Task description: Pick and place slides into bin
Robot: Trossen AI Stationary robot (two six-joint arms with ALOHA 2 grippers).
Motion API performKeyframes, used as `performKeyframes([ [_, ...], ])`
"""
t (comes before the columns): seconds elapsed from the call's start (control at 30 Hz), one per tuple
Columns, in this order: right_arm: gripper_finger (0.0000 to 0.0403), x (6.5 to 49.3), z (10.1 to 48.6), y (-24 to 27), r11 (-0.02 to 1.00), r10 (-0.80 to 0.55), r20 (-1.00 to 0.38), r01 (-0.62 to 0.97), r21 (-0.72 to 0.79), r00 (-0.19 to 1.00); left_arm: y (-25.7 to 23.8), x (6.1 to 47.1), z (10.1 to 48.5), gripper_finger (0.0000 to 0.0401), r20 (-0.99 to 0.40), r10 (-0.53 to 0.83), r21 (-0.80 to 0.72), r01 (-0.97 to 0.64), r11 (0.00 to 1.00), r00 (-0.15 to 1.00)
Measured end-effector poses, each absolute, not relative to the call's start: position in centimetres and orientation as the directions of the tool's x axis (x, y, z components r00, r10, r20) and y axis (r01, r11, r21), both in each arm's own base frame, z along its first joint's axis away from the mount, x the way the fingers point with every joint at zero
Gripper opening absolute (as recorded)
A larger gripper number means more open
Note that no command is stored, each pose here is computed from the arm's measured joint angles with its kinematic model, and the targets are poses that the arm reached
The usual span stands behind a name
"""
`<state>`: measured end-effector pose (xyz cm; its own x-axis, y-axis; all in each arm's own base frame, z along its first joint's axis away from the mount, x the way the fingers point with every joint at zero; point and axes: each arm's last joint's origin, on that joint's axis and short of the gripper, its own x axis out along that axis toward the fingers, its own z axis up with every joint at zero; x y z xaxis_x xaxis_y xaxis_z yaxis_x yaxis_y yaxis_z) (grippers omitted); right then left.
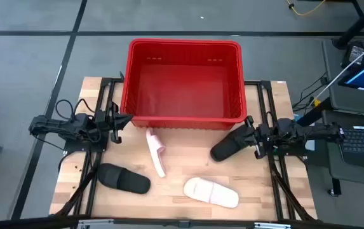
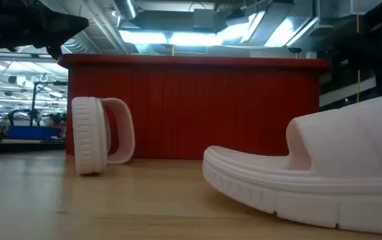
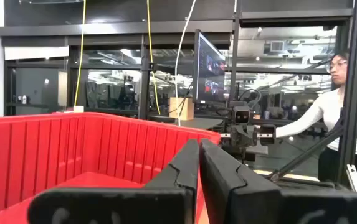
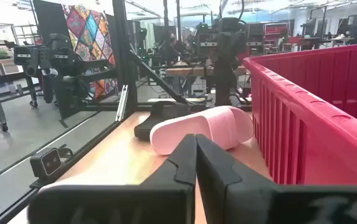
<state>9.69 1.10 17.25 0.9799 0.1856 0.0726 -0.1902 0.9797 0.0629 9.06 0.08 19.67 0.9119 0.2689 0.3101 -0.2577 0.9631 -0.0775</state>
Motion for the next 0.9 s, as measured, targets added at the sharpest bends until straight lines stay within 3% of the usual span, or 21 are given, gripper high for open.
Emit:
performKeyframes([
  [0.9,0.0013,9.7,17.24,1.1,0.98,0.186,0.072,-0.19,0.063,0.98,0.08,9.06,19.67,0.001,0.31,0.269,-0.077,-0.258,0.963,0.912],
])
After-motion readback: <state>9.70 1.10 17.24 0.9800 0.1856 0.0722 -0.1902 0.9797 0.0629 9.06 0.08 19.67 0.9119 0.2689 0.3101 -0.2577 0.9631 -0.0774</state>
